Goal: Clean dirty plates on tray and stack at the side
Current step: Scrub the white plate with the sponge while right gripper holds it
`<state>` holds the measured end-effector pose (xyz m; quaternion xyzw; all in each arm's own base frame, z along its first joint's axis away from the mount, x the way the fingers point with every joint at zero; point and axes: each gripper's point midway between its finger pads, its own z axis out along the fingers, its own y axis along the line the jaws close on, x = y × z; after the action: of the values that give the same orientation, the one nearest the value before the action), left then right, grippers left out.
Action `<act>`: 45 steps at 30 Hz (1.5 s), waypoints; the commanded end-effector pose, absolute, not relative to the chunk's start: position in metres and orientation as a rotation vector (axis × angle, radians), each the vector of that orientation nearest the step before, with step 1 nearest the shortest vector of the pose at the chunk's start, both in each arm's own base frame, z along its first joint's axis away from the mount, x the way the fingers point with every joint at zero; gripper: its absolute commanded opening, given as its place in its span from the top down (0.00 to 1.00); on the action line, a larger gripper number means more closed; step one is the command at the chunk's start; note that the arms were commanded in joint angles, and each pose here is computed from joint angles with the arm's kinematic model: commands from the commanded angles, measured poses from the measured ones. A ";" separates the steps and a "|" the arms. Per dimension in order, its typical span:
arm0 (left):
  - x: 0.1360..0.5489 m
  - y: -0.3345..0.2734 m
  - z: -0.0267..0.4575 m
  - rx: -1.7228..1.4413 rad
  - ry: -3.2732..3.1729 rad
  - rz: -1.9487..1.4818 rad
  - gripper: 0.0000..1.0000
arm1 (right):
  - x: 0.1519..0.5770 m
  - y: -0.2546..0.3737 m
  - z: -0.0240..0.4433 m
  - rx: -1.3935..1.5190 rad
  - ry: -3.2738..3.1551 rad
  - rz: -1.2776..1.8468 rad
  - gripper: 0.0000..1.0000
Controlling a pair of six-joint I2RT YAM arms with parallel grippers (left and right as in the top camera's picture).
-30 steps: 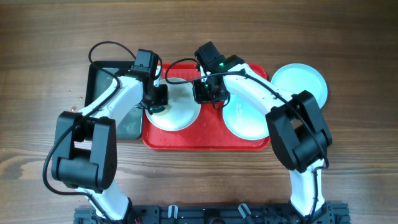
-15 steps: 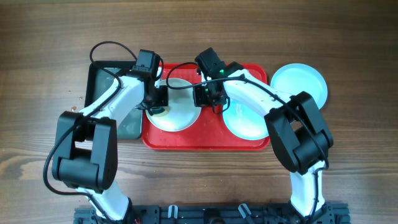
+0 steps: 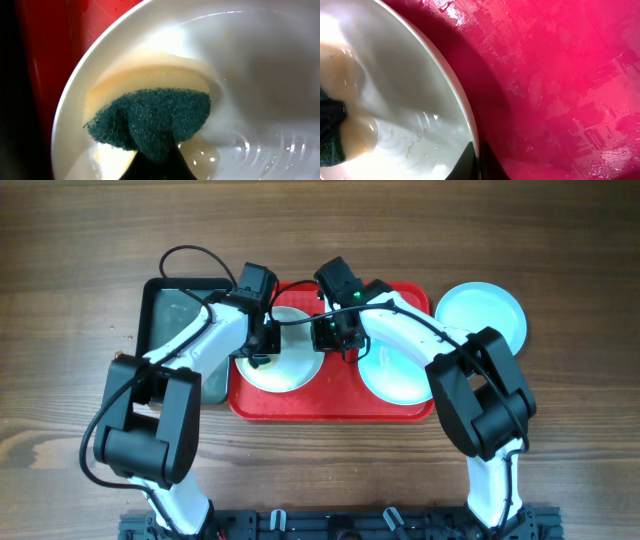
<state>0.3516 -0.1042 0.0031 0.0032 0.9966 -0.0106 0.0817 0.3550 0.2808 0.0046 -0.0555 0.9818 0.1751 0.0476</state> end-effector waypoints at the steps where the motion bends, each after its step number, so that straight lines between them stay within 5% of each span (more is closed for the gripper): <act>1: 0.324 -0.154 -0.019 0.085 3.106 -0.432 0.96 | 0.351 0.275 0.004 -0.158 3.001 0.500 0.96; 4: 0.325 -0.183 0.001 0.169 3.056 -0.770 0.96 | 0.351 0.275 0.004 -0.158 3.001 0.500 0.96; 8: 0.340 -0.183 0.018 0.161 3.008 -0.807 0.96 | 0.351 0.274 0.004 -0.158 3.002 0.500 0.96; 17: 0.381 -0.102 0.071 0.066 2.899 -0.108 0.96 | 0.351 0.274 0.004 -0.158 3.001 0.499 0.96; 37: 0.348 -0.087 0.008 0.007 2.961 -0.017 0.96 | 0.351 0.274 0.004 -0.160 3.001 0.499 0.96; 45: 0.348 -0.117 -0.006 -0.058 2.966 -0.243 0.96 | 0.351 0.274 0.004 -0.160 3.002 0.499 0.96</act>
<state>0.3566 -0.0971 0.0076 -0.0056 0.9937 -0.0353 0.1064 0.3551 0.2801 0.0045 -0.0551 0.9821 0.1737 0.0478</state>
